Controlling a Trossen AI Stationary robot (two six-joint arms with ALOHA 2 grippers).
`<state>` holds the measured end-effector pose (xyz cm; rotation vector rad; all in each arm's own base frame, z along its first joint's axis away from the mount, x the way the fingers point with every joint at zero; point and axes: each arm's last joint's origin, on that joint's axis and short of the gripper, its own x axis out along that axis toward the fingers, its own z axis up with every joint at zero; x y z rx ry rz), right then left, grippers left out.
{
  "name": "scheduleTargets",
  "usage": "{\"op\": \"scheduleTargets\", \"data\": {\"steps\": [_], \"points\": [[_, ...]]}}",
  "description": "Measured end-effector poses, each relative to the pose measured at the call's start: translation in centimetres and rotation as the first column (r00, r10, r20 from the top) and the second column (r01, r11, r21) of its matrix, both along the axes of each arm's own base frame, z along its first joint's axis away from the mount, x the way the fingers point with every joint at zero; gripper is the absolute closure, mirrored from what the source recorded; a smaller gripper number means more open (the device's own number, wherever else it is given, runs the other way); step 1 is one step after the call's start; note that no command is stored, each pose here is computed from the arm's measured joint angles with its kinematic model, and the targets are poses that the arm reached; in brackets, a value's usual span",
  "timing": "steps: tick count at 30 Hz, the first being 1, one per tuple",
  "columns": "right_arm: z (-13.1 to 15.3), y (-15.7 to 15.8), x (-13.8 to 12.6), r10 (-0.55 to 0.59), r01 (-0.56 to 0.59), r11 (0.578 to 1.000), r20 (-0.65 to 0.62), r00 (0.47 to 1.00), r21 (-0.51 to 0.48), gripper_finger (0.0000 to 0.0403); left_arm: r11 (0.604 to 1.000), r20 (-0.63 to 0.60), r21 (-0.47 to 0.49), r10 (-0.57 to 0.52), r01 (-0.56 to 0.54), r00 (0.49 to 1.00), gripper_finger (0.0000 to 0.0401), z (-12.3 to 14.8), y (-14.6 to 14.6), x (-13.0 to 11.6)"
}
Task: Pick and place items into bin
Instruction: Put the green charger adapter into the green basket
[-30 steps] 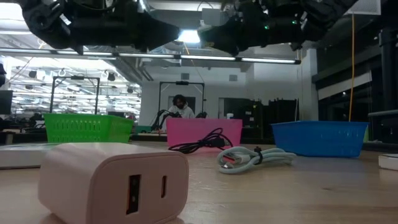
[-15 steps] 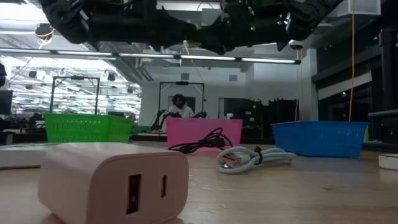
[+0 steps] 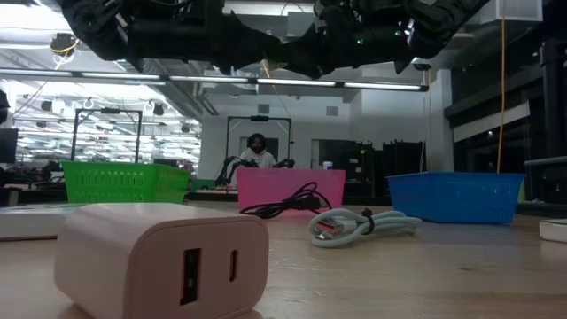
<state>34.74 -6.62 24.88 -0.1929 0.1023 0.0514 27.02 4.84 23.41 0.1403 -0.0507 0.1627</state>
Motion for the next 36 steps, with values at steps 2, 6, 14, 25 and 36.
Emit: {"op": "scheduleTargets", "data": {"steps": [2,6,14,25,36], "points": [[0.0,0.0,0.0,0.000,0.000,1.000,0.000,1.000,0.000,0.0281,1.000,-0.001,0.002,0.001,-0.001,1.000,0.0259,0.0,0.0,0.0],[0.0,0.0,0.0,0.000,0.000,1.000,0.001,1.000,0.000,0.0281,1.000,-0.003,0.002,-0.006,0.006,1.000,0.0259,0.0,0.0,0.0],[0.0,0.0,0.0,-0.003,0.003,1.000,0.000,1.000,0.000,0.0281,1.000,-0.005,0.003,-0.021,0.021,1.000,0.0259,0.0,0.0,0.0],[0.1,0.0,-0.1,0.002,-0.002,1.000,-0.003,1.000,0.000,0.0219,0.999,-0.068,-0.010,-0.036,0.035,0.997,0.0259,0.9,-0.4,-1.4],[1.4,-1.2,-1.7,-0.045,0.045,0.999,-0.054,0.998,-0.002,0.0192,1.000,-0.200,-0.023,-0.010,0.006,0.980,0.0259,1.8,-0.8,-4.0]]}}
